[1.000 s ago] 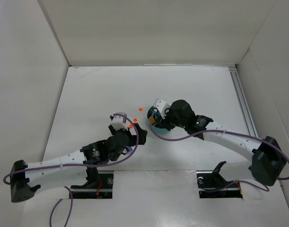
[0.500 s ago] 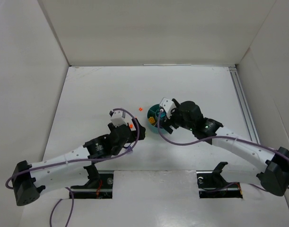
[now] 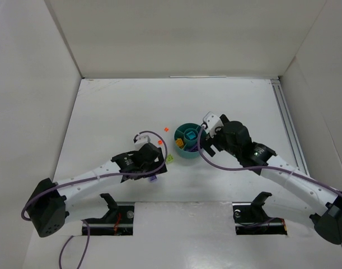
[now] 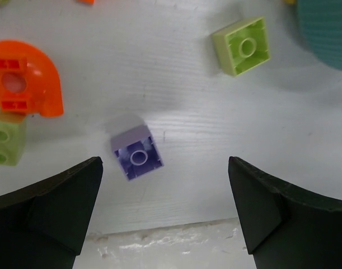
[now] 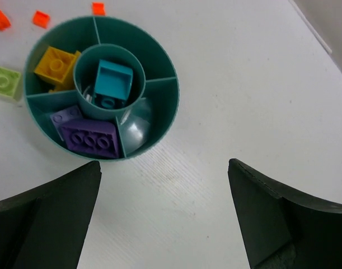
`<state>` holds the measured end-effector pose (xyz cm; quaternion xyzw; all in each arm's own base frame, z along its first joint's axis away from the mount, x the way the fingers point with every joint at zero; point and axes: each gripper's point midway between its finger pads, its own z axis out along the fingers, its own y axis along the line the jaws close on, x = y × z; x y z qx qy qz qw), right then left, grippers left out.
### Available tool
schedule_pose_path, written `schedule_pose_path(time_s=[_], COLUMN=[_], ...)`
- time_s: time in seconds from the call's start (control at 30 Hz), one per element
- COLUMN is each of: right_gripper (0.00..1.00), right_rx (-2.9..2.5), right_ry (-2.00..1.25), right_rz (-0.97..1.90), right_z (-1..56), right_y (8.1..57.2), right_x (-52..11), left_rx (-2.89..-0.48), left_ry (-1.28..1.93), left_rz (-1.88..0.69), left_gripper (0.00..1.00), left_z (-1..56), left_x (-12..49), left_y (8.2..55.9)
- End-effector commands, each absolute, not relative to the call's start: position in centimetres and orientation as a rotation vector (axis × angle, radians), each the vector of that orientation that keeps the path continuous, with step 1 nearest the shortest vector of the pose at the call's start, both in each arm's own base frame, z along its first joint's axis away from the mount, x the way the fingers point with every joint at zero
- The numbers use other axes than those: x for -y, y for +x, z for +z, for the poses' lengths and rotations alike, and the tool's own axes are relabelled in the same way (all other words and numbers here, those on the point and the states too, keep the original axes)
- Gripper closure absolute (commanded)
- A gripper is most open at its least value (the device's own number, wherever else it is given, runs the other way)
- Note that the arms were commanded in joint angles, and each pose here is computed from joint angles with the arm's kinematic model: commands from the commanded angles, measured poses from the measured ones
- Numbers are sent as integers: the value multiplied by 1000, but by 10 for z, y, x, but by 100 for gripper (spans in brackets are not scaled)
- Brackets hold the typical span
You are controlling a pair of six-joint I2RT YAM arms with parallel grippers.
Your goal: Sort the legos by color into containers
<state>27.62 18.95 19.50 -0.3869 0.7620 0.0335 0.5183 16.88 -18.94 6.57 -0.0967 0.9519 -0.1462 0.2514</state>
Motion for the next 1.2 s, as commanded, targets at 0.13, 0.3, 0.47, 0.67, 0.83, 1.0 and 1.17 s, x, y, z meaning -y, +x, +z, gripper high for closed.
schedule_pose_path(time_s=[0.13, 0.3, 0.47, 0.67, 0.83, 1.0, 1.17], right_gripper=[0, 0, 0, 0, 0, 0, 0], right_rx=[-1909, -1908, -1925, -1935, -1943, -1938, -1930], right_ry=[-881, -864, -829, -824, -805, -791, -770], right_rz=[21, 21, 10, 3, -9, -1, -13], right_z=[178, 179, 179, 176, 176, 179, 182], right_y=[279, 279, 280, 275, 276, 275, 274], right_x=[-165, -160, -150, -143, -136, -136, -130], left_rx=[-2684, -2677, -2696, -2714, -2722, -2695, -2645], left_ry=[-362, -364, -356, -341, -313, -306, -239], left_rz=[-288, -198, -88, -84, -178, -204, -265], left_gripper=[10, 15, 24, 45, 64, 76, 80], left_z=[56, 46, 36, 33, 36, 45, 66], left_x=[181, 181, 182, 186, 195, 198, 210], left_y=[149, 159, 166, 164, 159, 164, 173])
